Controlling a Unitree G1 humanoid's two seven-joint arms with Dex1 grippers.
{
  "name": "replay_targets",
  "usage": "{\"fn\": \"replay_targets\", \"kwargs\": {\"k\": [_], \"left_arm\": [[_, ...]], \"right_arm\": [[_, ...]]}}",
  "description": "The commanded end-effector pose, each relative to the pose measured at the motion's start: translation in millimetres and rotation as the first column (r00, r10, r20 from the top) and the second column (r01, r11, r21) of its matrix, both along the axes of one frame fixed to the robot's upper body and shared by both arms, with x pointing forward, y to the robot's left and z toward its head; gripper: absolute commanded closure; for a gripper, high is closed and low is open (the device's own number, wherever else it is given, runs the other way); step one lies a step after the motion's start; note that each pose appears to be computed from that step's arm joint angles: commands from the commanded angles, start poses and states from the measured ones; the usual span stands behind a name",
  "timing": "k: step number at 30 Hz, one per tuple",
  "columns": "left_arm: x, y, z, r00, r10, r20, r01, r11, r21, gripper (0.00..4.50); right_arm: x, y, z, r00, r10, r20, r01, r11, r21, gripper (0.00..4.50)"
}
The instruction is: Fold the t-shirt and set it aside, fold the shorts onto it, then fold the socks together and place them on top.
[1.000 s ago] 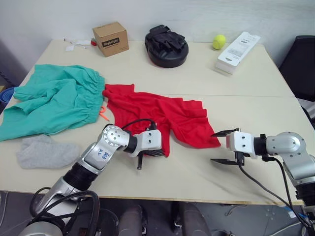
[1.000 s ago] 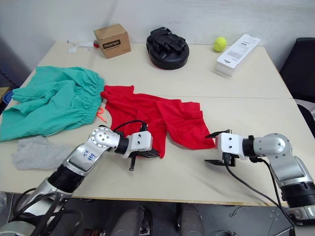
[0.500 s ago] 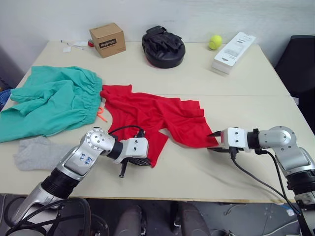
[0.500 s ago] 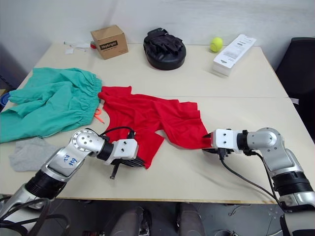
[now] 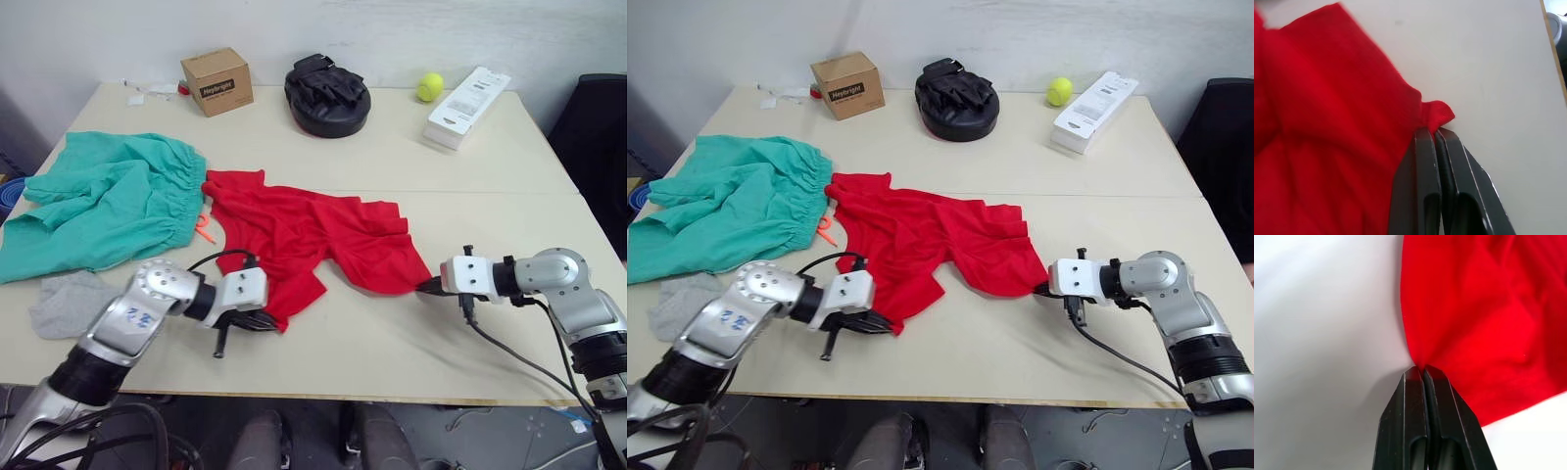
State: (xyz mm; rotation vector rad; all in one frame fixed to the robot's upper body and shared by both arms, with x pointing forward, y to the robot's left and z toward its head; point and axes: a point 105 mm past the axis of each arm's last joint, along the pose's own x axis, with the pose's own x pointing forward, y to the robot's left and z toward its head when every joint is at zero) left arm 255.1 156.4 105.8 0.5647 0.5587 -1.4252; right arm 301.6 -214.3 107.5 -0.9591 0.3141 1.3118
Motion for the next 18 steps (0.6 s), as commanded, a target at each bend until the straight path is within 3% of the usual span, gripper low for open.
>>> {"fn": "replay_targets", "kwargs": {"k": [1,6,14,18], "left_arm": [[-28,18,19,0.995,-0.049,-0.084,0.047,0.999,-0.022,4.50],[-60,46,16,0.979,-0.021,-0.204,0.029,0.999,0.040,4.50],[-95,60,8,0.960,0.022,-0.278,0.004,0.996,0.093,4.50],[-110,65,7,0.948,0.044,-0.315,-0.010,0.994,0.107,4.50]], "right_arm": [[-28,-4,9,0.989,0.086,-0.121,-0.088,0.996,-0.012,4.49],[-64,0,13,0.953,0.165,-0.253,-0.167,0.986,0.013,4.49],[-114,10,9,0.896,0.201,-0.396,-0.195,0.979,0.057,4.49],[-128,12,11,0.882,0.187,-0.432,-0.169,0.982,0.079,4.49]]}}
